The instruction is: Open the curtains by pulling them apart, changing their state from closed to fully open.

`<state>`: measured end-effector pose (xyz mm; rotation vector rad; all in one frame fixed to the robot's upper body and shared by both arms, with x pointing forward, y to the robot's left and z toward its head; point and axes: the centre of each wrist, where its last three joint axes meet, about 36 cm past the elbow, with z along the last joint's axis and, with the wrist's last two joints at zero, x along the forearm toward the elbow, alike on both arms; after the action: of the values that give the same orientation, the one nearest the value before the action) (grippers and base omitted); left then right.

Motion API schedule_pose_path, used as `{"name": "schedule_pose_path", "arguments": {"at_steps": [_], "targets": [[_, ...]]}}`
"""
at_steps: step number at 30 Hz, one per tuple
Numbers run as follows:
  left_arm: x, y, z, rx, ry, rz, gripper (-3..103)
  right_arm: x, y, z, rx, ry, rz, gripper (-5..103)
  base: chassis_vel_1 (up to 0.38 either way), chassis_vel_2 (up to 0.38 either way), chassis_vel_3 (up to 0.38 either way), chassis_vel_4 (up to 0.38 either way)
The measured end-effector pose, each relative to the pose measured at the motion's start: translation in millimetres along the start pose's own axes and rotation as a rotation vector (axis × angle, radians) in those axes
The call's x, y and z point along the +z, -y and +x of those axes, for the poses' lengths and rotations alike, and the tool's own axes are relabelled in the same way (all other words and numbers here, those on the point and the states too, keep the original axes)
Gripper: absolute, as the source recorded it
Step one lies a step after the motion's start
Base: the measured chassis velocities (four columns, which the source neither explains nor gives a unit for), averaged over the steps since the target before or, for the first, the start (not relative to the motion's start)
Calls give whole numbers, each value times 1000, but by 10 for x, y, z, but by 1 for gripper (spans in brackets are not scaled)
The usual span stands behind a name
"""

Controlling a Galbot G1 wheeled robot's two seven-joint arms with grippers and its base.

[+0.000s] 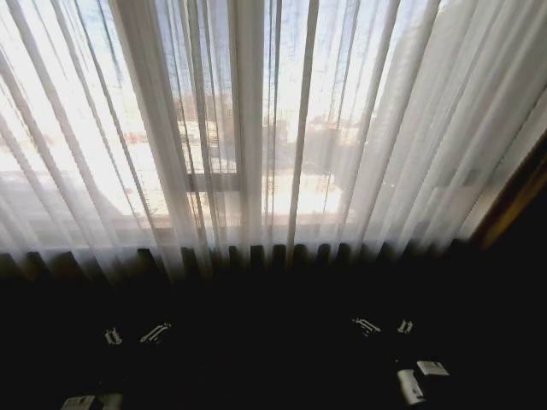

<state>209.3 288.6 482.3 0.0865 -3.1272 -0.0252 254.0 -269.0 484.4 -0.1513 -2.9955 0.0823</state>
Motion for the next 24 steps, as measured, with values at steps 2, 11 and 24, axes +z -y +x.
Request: {"name": "schedule_pose_path", "arguments": {"at_steps": [2, 11, 24], "targets": [[-20, 11, -29, 3, -8, -3, 100, -51, 9, -88, -7, 7, -12, 100, 0, 0, 0, 0], [-128, 80, 10, 17, -31, 11, 100, -164, -16, -205, -32, 52, -24, 100, 0, 0, 0, 0], [-104, -26, 21, -1, -2, 39, 100, -226, -102, -282, -102, 60, -49, 100, 0, 0, 0, 0]]}}
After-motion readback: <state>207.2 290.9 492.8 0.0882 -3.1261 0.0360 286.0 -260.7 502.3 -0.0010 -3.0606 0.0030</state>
